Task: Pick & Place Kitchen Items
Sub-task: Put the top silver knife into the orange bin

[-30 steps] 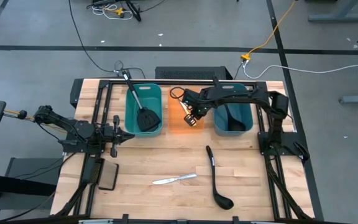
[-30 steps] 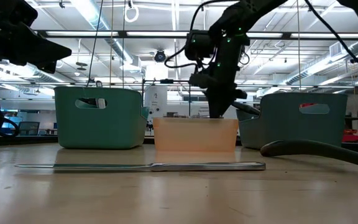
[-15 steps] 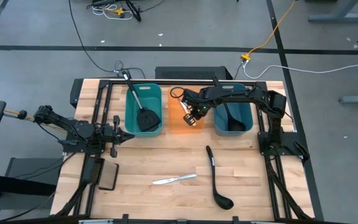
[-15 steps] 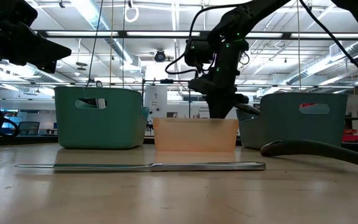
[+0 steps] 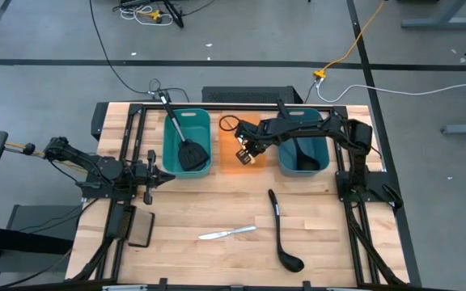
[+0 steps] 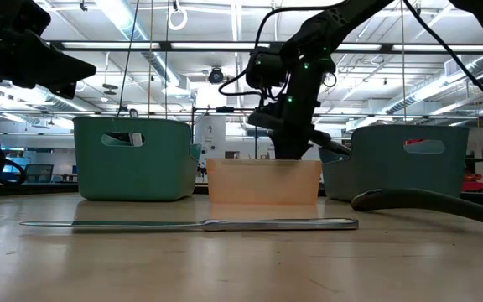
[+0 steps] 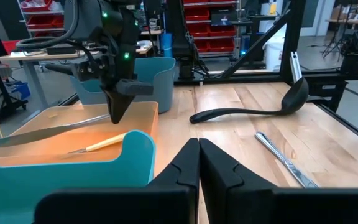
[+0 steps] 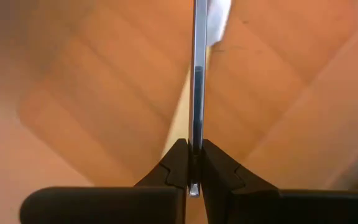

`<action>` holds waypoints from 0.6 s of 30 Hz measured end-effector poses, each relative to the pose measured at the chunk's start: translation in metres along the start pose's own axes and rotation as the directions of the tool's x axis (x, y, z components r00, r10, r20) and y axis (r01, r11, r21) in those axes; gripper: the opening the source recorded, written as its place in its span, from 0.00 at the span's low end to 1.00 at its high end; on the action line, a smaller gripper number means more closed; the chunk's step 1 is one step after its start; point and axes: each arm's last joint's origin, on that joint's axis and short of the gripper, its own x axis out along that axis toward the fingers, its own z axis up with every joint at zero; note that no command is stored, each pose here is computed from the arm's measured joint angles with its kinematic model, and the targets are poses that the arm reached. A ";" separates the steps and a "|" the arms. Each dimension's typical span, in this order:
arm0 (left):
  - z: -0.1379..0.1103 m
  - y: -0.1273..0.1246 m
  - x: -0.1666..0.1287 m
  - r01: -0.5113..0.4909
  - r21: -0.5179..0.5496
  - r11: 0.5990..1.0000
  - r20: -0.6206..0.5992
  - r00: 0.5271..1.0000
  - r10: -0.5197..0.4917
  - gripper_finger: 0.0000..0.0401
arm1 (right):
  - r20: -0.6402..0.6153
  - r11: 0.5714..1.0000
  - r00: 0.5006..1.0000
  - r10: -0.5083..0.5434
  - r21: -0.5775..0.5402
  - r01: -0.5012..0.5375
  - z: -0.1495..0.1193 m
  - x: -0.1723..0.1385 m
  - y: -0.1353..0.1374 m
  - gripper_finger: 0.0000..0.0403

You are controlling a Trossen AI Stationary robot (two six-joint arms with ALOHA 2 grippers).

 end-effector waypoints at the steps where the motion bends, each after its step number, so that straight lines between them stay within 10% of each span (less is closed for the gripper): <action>1: 0.000 0.000 0.000 0.000 0.000 1.000 0.000 1.000 0.000 0.02 | -0.001 1.000 1.000 0.015 0.008 -0.015 -0.001 0.001 0.001 0.06; 18: 0.000 0.000 0.000 0.000 0.000 1.000 0.000 1.000 0.000 0.02 | -0.026 0.995 0.999 0.036 0.096 -0.033 -0.012 0.014 -0.003 0.06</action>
